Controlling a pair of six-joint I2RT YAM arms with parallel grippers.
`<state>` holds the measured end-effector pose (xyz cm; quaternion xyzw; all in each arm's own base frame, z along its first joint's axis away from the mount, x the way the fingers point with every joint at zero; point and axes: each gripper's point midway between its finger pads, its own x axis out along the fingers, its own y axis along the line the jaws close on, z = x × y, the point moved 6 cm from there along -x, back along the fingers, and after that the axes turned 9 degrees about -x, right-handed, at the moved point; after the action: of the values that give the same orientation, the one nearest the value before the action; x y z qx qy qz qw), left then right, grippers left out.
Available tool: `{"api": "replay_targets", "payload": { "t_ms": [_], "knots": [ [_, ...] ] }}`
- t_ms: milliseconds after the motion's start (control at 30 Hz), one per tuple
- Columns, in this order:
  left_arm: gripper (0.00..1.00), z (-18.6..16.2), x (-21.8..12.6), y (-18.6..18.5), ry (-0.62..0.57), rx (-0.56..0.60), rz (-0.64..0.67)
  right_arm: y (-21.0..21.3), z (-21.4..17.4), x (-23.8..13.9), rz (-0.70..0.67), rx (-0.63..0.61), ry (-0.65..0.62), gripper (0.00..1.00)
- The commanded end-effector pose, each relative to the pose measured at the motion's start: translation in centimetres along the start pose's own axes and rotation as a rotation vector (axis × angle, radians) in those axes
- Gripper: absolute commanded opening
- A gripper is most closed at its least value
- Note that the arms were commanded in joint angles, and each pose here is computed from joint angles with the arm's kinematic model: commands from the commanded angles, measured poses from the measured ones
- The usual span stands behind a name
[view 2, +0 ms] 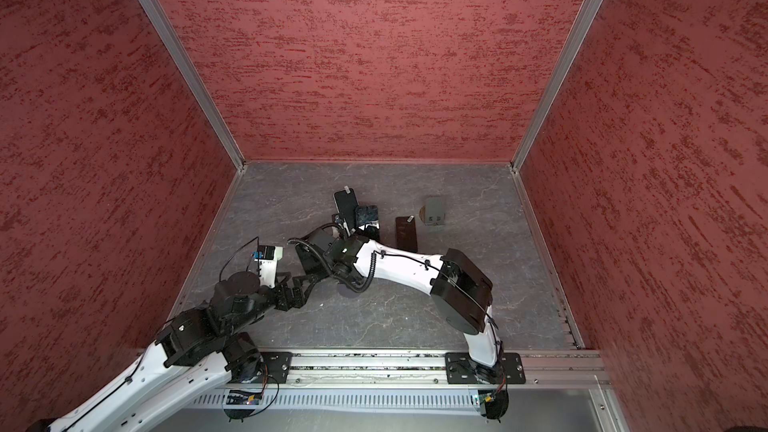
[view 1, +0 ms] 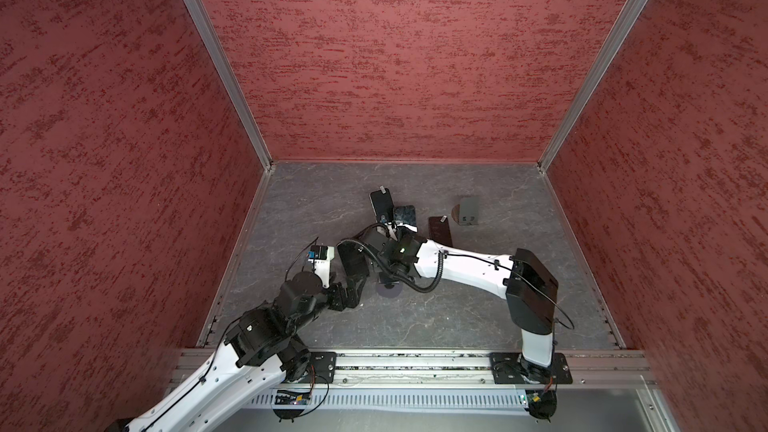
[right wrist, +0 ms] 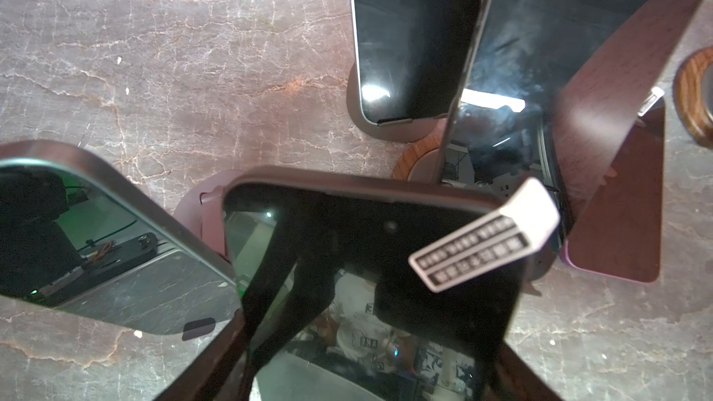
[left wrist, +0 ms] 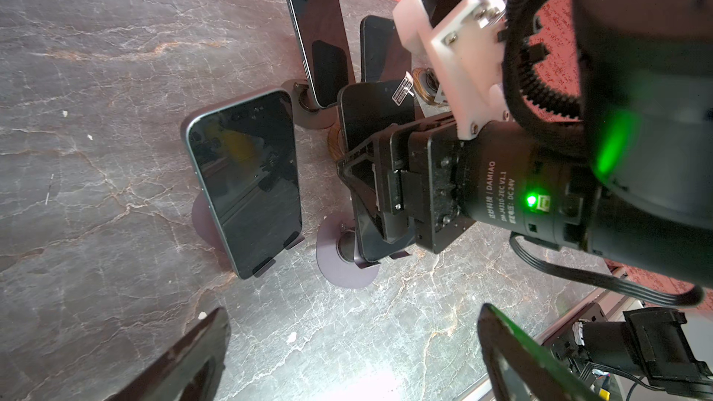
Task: Remove the phone from the phone stand
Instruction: 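Lift the black phone up off the grey stand with the right gripper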
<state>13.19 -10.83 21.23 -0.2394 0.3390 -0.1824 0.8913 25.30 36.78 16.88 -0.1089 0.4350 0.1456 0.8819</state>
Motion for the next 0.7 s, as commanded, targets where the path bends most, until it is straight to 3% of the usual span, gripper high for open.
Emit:
{"api": "replay_targets", "payload": {
  "t_ms": [0, 400, 667],
  "knots": [
    [1.00, 0.3, 0.0, -0.3, 0.002, -0.002, -0.002, 0.0, 2.3, -2.8, 0.047, 0.026, -0.096, 0.68],
    [1.00, 0.8, 0.8, -1.3, 0.010, 0.011, -0.025, -0.7, 2.8, -3.7, 0.123, 0.036, -0.130, 0.67],
    [1.00, 1.0, 0.9, -1.7, 0.006, 0.010, -0.041, -3.6, 2.7, -4.5, 0.171, 0.090, -0.134, 0.67]
  ]
}}
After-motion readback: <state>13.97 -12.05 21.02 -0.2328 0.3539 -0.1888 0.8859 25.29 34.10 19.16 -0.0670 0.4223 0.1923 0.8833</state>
